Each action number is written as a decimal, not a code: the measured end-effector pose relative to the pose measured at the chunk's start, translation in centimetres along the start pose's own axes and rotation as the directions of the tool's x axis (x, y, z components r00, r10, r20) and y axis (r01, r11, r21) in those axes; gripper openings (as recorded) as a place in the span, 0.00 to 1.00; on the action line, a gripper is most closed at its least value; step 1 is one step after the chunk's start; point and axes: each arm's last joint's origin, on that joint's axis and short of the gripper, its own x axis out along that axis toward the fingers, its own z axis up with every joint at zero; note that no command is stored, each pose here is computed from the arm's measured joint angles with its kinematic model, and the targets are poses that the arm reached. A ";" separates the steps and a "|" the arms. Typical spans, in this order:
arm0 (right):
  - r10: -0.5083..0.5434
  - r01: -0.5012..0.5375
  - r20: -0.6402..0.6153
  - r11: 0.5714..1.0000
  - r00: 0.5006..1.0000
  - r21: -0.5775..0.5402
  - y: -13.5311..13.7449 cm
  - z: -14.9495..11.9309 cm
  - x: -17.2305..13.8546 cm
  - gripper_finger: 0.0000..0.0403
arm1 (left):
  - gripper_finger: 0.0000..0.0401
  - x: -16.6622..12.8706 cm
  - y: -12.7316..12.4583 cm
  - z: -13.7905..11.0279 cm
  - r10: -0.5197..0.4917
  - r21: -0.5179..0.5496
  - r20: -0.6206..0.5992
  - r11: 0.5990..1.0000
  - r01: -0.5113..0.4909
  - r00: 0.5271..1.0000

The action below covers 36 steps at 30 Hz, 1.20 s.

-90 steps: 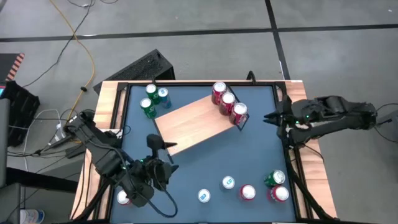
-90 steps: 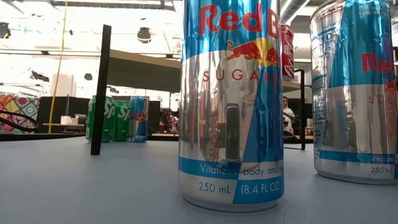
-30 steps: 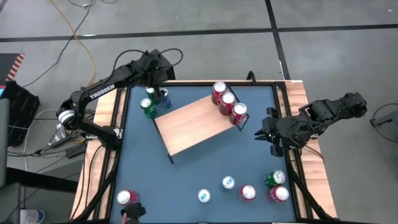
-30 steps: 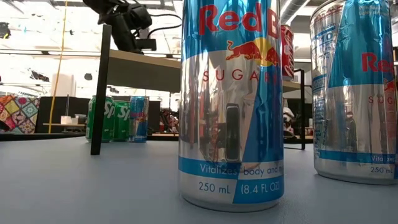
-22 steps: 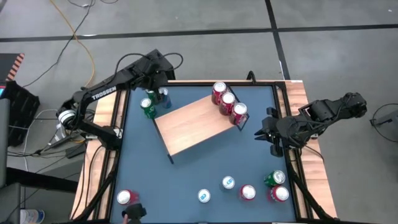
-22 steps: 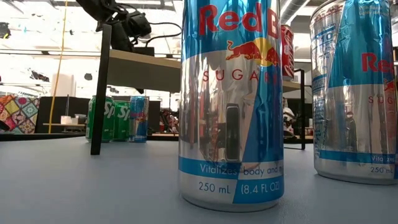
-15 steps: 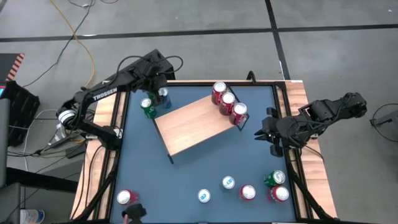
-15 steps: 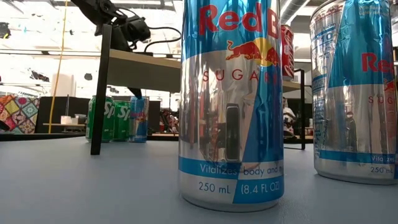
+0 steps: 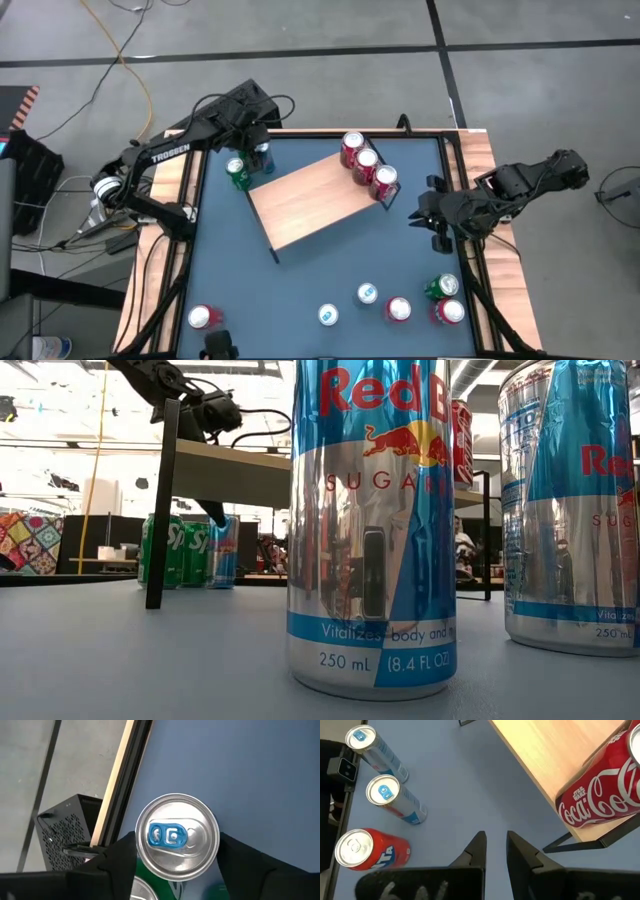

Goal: Place canned beverage on shelf
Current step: Put the top blue soda can on the shelf

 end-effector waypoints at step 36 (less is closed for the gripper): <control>0.000 0.000 0.000 1.000 1.000 0.004 0.0 0.0 0.0 0.14 | 0.54 -11.5 -0.5 9.0 0.163 -0.220 0.274 0.970 -0.103 0.948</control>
